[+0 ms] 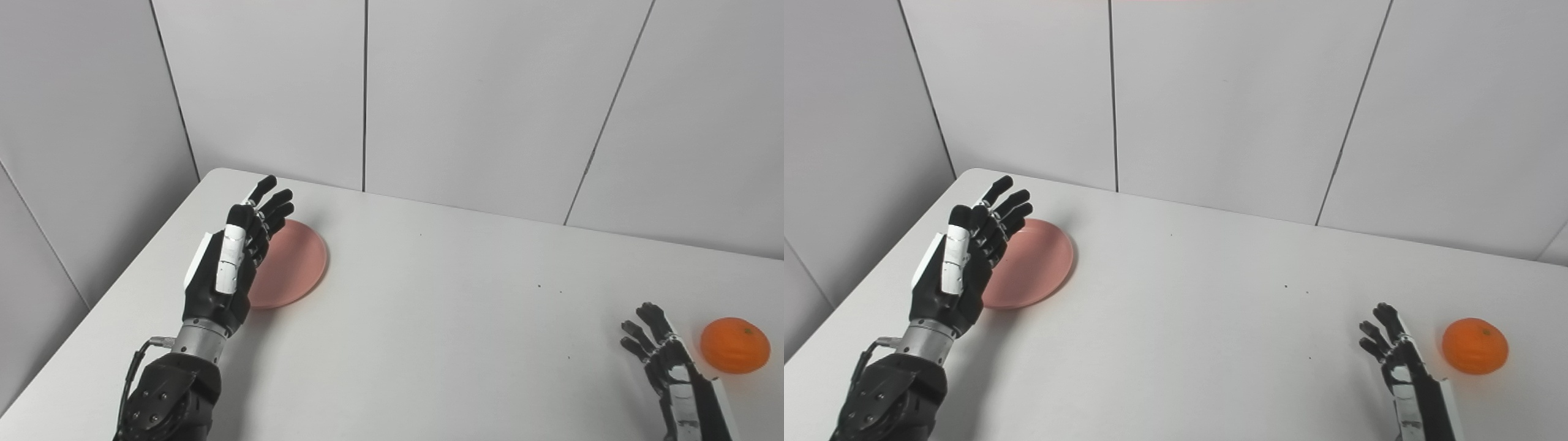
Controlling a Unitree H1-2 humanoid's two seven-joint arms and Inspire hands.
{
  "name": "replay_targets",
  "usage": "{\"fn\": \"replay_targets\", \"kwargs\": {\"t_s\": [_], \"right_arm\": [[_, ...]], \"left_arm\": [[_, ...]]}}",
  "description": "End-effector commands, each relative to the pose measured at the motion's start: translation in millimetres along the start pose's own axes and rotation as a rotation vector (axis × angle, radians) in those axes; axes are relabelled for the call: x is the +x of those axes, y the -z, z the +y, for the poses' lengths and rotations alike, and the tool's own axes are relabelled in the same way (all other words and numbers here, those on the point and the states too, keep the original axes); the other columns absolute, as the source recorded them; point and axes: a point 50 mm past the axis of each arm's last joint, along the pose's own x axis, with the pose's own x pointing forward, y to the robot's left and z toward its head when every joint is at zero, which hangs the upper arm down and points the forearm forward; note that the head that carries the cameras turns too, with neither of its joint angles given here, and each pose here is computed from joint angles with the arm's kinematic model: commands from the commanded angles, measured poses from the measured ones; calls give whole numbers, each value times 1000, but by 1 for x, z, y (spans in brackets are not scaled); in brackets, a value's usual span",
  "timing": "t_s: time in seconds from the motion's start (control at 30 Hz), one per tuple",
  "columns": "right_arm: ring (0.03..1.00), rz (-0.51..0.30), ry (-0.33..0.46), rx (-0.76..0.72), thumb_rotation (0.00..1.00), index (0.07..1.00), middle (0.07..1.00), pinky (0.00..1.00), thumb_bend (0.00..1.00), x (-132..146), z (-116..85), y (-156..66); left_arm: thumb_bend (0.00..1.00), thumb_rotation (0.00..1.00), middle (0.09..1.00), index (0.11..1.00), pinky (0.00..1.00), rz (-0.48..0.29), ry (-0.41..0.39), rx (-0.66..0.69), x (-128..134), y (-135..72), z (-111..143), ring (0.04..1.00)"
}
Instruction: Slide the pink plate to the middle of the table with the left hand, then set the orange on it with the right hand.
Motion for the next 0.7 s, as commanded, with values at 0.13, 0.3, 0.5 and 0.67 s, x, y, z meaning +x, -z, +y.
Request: {"fn": "replay_targets", "kwargs": {"t_s": [0.13, 0.3, 0.5, 0.67], "right_arm": [[867, 180, 15, 85, 1000, 916, 939, 852, 885, -35, 20, 44], [864, 181, 12, 90, 1000, 914, 940, 847, 889, -35, 20, 46], [861, 179, 8, 90, 1000, 914, 943, 841, 894, -34, 22, 46], [858, 175, 3, 100, 1000, 910, 945, 833, 896, -34, 22, 46]], "left_arm": [[903, 981, 894, 910, 948, -117, 15, 52, 24, -28, 13, 903], [914, 968, 902, 929, 984, -127, -10, 41, 39, -31, 30, 915], [913, 956, 916, 929, 948, -120, -11, -50, 57, -31, 51, 915], [922, 969, 928, 945, 981, -116, -10, -90, 73, -28, 71, 929]]}}
